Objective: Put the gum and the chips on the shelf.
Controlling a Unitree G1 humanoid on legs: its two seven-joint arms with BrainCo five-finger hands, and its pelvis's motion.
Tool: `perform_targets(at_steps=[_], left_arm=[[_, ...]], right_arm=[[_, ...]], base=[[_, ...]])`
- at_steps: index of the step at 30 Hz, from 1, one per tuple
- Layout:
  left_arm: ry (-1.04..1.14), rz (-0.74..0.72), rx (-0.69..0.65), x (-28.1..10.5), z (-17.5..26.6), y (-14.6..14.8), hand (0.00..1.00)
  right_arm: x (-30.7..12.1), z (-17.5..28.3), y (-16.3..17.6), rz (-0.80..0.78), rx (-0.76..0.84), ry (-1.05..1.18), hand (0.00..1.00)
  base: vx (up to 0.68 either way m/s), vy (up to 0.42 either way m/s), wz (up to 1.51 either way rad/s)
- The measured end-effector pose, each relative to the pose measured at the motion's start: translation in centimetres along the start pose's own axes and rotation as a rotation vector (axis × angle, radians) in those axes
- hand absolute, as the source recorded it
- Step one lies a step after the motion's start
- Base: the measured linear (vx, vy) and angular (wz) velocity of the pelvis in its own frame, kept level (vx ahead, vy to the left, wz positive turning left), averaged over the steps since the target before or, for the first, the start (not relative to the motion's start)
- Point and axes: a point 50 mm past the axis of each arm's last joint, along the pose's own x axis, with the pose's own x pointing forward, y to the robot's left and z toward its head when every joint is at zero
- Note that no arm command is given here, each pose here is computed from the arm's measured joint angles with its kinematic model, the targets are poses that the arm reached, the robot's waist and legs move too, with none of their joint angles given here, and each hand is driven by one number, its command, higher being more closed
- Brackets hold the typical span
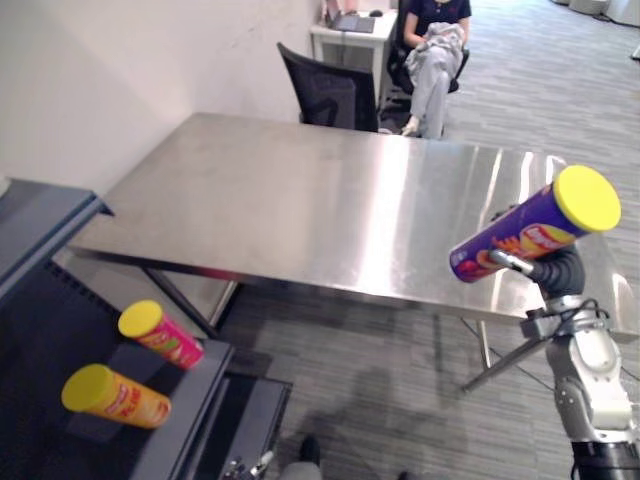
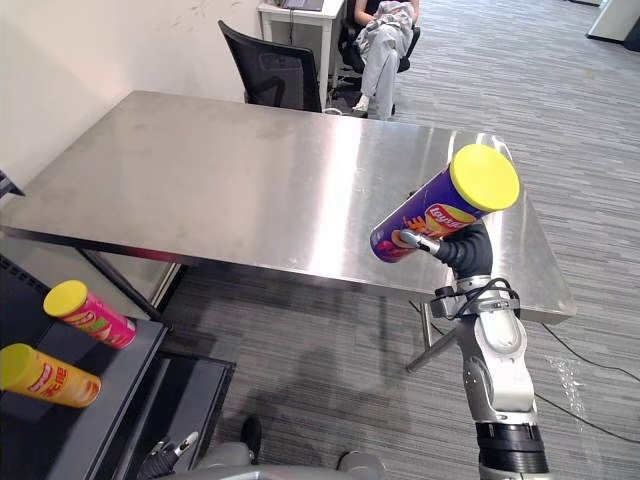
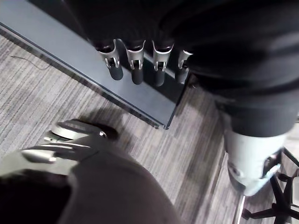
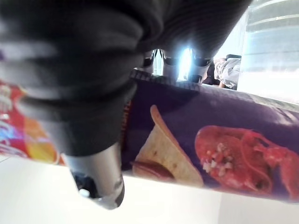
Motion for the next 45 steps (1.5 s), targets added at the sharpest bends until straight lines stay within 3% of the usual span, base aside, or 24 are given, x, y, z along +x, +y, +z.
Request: perform_targets(at_steps=[8, 15, 21, 24, 30, 45], left_arm=[[0.012, 0.005, -0.026, -0.2, -0.5, -0.1, 0.0], [0.0, 0.01, -0.091, -0.5, -0.9, -0.1, 0.0], [-0.051, -0.004, -0.118, -0.3, -0.1, -0.2, 0.0], [0.02, 0.028, -0.138, -1.3, -2.7, 0.4, 0.0], [0.149, 0.056, -0.172, -2.9, -6.4, 0.4, 0.0], [0.076, 0.063, -0.116, -2.3, -4.5, 1.7, 0.0]], right_arm=[[0.0, 0.8, 0.7, 0.049, -0.005, -0.036, 1.0], [0.0, 0.2, 2.8, 0.193, 0.029, -0.016, 1.0], [0.0, 1.9, -1.2, 0.08, -0.085, -0.064, 1.0], [0.1, 2.1, -1.9, 0.045, -0.086, -0.076, 1.0], [0.0, 1.8, -2.3, -0.006, -0.086, -0.064, 1.0], [-0.8, -0.1, -2.6, -0.111, -0.047, -0.013, 1.0]], base=[[-0.04, -0.034, 0.03], [0.0, -0.082, 0.17], [-0.07, -0.072, 1.65], [-0.09, -0.083, 1.6], [-0.12, 0.111, 1.0], [-0.1, 0.207, 0.18]])
